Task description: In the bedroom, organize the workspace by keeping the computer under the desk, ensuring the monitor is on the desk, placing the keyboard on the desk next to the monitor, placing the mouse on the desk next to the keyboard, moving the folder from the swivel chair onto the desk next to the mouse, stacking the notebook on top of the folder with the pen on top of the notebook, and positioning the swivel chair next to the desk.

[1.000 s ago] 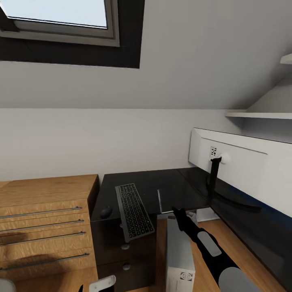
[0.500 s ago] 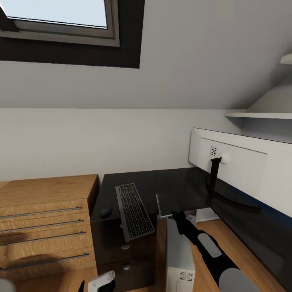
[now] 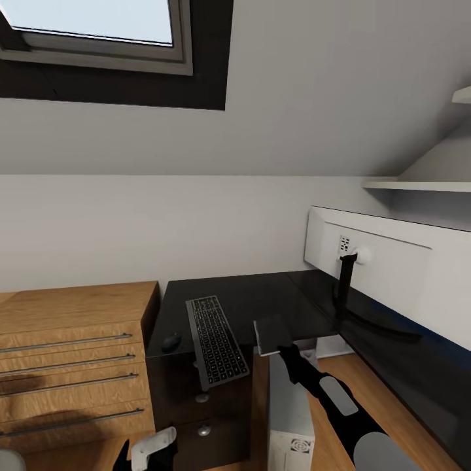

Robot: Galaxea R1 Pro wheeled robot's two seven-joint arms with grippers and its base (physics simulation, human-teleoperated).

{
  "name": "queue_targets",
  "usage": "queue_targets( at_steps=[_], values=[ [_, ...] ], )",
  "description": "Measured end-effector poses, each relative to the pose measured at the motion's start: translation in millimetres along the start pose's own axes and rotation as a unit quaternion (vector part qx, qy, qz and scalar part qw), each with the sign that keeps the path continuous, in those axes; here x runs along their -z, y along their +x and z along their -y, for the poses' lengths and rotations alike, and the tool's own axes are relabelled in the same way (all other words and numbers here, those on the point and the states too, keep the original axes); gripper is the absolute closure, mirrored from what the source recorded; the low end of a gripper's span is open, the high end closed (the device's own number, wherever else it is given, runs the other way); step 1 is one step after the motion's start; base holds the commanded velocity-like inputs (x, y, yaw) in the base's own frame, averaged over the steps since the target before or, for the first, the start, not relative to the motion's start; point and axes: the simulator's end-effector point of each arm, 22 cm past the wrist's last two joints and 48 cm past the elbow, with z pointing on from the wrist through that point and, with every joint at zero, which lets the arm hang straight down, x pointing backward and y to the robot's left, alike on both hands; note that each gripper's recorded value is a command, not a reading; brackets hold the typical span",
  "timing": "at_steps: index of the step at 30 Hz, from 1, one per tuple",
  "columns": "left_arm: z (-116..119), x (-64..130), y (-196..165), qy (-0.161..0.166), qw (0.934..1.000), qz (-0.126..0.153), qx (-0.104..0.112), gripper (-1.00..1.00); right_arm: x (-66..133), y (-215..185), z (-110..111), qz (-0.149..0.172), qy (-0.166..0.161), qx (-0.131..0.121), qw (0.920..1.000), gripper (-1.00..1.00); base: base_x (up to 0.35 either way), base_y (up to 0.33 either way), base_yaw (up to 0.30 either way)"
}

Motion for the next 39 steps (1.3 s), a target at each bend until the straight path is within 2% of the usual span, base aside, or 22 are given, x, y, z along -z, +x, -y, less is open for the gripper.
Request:
queue_targets(
  at_steps=[12, 26, 39],
  values=[
    [-4.6, -0.4, -12.0, 0.004, 0.9999, 0.011, 0.003, -1.00, 1.1, -5.4, 1.0, 0.007, 0.001, -0.005, 1.0000, 1.00, 0.052, 0.000, 0.000],
    [-5.9, -0.5, -9.7, 0.003, 1.0000, 0.004, 0.008, -1.00, 1.7, -8.7, 1.3, 0.012, 0.001, -0.009, 0.9999, 1.00, 0.155, 0.000, 0.000],
    [-5.0, -0.5, -11.2, 0.004, 0.9999, 0.006, 0.009, -1.00, 1.4, -8.7, 1.4, 0.012, 0.001, -0.009, 0.9999, 1.00, 0.026, 0.000, 0.000]
  ],
)
